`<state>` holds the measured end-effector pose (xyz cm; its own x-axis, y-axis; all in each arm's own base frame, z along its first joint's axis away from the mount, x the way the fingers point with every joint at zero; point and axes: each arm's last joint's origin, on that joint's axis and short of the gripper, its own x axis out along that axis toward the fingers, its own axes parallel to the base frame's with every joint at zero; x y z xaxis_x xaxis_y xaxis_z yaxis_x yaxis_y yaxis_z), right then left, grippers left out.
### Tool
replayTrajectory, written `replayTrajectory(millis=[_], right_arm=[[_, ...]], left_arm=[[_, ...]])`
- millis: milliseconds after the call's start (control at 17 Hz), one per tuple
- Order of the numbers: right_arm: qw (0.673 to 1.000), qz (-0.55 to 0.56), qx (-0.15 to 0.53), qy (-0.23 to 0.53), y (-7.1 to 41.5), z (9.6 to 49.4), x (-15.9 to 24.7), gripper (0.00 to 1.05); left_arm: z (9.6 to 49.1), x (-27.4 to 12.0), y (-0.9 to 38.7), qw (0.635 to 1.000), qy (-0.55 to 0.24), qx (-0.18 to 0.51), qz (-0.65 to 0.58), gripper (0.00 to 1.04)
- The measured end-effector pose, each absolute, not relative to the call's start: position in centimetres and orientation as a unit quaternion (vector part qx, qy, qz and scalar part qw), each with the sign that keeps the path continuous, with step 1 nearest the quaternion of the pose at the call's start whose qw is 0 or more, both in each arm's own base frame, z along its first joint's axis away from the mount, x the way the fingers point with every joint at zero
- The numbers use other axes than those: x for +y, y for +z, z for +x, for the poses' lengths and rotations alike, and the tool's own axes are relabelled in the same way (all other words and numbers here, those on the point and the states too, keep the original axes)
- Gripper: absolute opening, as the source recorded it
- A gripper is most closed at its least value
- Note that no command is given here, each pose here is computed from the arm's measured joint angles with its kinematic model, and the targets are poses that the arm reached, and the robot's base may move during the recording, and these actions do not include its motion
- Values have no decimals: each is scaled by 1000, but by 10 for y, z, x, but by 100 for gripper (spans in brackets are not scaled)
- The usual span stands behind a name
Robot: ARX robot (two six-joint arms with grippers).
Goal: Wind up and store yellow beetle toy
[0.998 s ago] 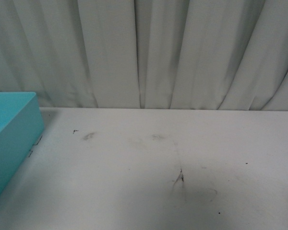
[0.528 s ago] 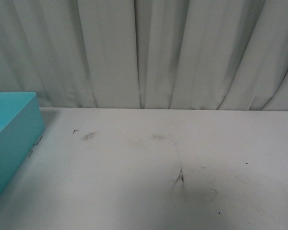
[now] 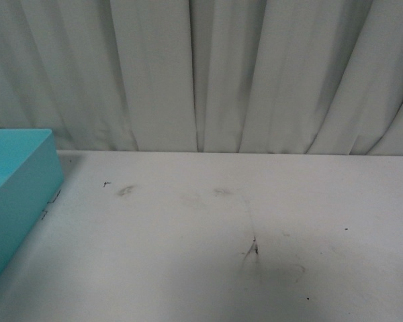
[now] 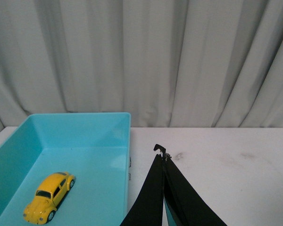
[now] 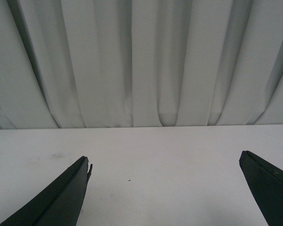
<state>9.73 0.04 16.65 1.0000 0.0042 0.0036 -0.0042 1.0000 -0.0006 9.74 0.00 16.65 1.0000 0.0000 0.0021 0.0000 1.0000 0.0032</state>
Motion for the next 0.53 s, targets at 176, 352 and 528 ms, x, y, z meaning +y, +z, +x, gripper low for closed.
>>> replayTrajectory(millis=[176,352,528], right_arm=[[1000,0,-2,2,166,97,0,98],[1000,0,-2,2,166,97,0,98],[1000,0,-2,2,166,97,0,98]], left_arm=[[97,0,166,1000,0,-1,2,15],[97,0,166,1000,0,-1,2,47],[97,0,166,1000,0,0,2,76]])
